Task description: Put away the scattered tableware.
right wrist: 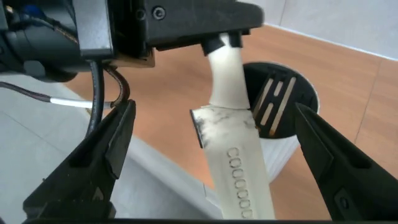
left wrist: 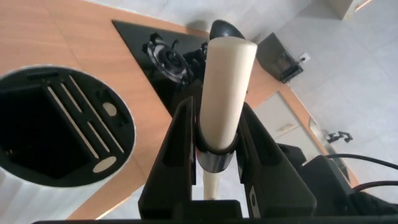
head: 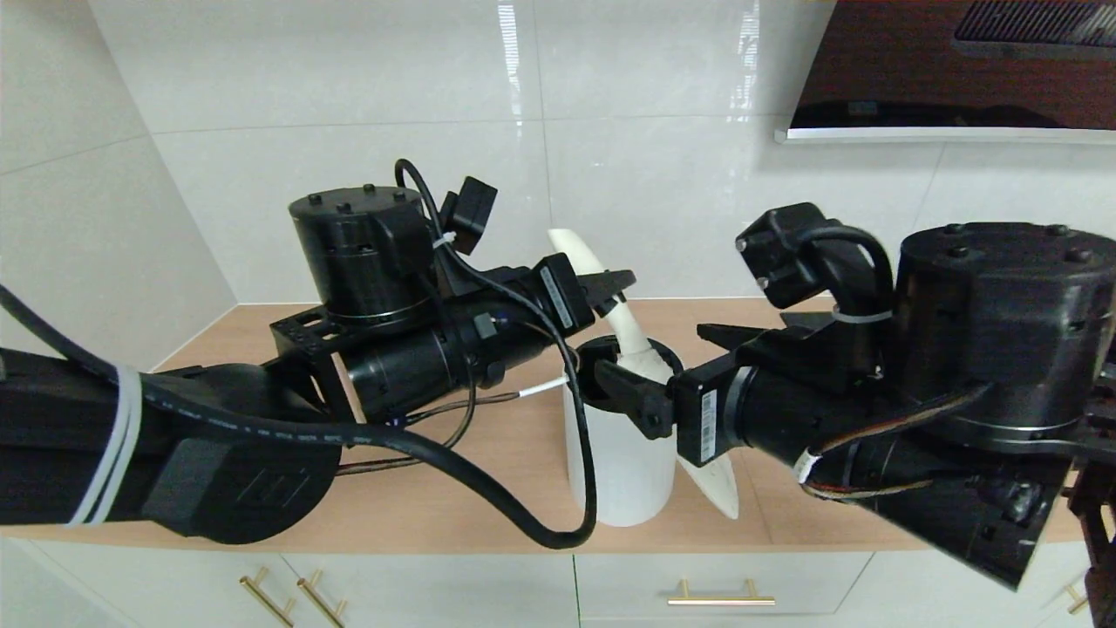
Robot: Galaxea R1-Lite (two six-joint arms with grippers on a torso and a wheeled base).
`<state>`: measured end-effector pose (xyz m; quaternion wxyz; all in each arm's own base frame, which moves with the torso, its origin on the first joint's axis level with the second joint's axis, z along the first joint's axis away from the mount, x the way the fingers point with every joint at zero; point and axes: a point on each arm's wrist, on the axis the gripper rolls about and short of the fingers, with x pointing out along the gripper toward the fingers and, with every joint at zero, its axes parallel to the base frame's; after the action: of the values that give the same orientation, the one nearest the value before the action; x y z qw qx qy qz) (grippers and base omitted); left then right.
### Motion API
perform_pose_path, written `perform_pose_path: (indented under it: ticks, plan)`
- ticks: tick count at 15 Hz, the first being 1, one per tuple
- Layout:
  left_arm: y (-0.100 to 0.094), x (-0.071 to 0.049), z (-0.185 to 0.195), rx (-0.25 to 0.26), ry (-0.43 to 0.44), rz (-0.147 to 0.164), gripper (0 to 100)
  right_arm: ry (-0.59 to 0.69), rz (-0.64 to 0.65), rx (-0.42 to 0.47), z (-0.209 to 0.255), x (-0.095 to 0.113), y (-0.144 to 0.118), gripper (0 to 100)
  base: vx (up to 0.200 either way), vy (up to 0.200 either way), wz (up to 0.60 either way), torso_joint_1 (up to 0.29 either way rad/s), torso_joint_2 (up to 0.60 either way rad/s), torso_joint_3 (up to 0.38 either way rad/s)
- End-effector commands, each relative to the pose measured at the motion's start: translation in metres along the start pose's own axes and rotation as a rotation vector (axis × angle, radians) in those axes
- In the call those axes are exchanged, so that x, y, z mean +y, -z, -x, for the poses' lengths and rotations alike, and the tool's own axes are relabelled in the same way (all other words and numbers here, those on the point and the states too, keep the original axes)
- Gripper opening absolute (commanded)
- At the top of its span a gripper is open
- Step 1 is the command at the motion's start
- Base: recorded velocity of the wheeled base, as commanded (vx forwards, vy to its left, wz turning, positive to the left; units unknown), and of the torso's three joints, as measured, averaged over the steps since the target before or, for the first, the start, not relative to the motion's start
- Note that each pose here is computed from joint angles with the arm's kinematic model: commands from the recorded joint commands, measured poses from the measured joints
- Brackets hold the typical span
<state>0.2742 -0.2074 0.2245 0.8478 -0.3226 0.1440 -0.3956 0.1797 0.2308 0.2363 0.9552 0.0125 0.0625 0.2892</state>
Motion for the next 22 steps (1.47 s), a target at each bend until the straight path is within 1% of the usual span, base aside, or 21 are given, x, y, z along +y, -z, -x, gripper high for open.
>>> perform_pose_path:
  ticks: [1,2,3,4,5,6,7,8,9,10,11,12,13,14,15,18,20,22]
  plan:
    - [-0.019,-0.008,0.014,-0.085,0.019,-0.026,0,0.084,-0.024,-0.069,0.013,-0.030,-0.020,100,0.000,0.000,0.00,0.000,0.00,0.000]
    - [-0.028,-0.009,0.020,-0.127,0.023,-0.046,0,0.121,-0.031,-0.085,0.015,-0.041,-0.025,100,0.000,0.000,0.00,0.000,0.00,0.000]
    - [-0.034,-0.010,0.024,-0.154,0.026,-0.070,0,0.137,-0.038,-0.104,0.020,-0.047,-0.030,100,0.000,0.000,0.00,0.000,0.00,0.000]
    - [-0.042,-0.011,0.028,-0.184,0.031,-0.102,0,0.149,-0.033,-0.113,0.023,-0.051,-0.032,100,0.000,0.000,0.00,0.000,0.00,0.000]
    - [-0.050,-0.014,0.029,-0.212,0.044,-0.148,0,0.175,-0.032,-0.115,0.022,-0.058,-0.033,100,0.000,0.000,0.00,0.000,0.00,0.000]
    - [-0.063,-0.020,0.028,-0.261,0.055,-0.225,0,0.202,-0.031,-0.113,0.020,-0.065,-0.033,100,0.000,0.000,0.00,0.000,0.00,0.000]
    - [-0.070,-0.018,0.031,-0.287,0.036,-0.291,0,0.208,-0.030,-0.109,0.019,-0.066,-0.032,100,0.000,0.000,0.00,0.000,0.00,0.000]
    - [-0.072,-0.012,0.036,-0.296,0.009,-0.352,0,0.221,-0.030,-0.107,0.019,-0.069,-0.031,100,0.000,0.000,0.00,0.000,0.00,0.000]
    - [-0.072,-0.009,0.037,-0.308,0.000,-0.414,0,0.227,-0.030,-0.106,0.018,-0.071,-0.031,100,0.000,0.000,0.00,0.000,0.00,0.000]
    - [-0.071,-0.006,0.035,-0.324,0.002,-0.466,0,0.227,-0.030,-0.106,0.018,-0.071,-0.031,100,0.000,0.000,0.00,0.000,0.00,0.000]
    - [-0.067,0.000,0.029,-0.328,-0.004,-0.516,0,0.229,-0.029,-0.097,0.015,-0.071,-0.029,100,0.000,0.000,0.00,0.000,0.00,0.000]
    - [-0.062,0.010,0.020,-0.328,-0.015,-0.578,0,0.229,-0.028,-0.096,0.014,-0.071,-0.028,100,0.000,0.000,0.00,0.000,0.00,0.000]
    - [-0.056,0.021,0.009,-0.332,-0.026,-0.647,0,0.230,-0.028,-0.093,0.014,-0.071,-0.027,100,0.000,0.000,0.00,0.000,0.00,0.000]
    - [-0.053,0.027,0.004,-0.336,-0.031,-0.677,0,0.230,-0.027,-0.090,0.013,-0.071,-0.027,100,0.000,0.000,0.00,0.000,0.00,0.000]
    - [-0.050,0.029,-0.001,-0.351,-0.023,-0.693,0,0.230,-0.027,-0.090,0.013,-0.071,-0.027,100,0.000,0.000,0.00,0.000,0.00,0.000]
    - [-0.049,0.027,-0.001,-0.359,-0.014,-0.696,0,0.230,-0.027,-0.090,0.013,-0.071,-0.027,100,0.000,0.000,0.00,0.000,0.00,0.000]
    - [-0.046,0.027,0.000,-0.341,-0.016,-0.694,0,0.230,-0.027,-0.090,0.013,-0.071,-0.027,100,0.000,0.000,0.00,0.000,0.00,0.000]
    - [-0.041,0.025,0.003,-0.303,-0.028,-0.704,0,0.230,-0.027,-0.090,0.013,-0.071,-0.027,100,0.000,0.000,0.00,0.000,0.00,0.000]
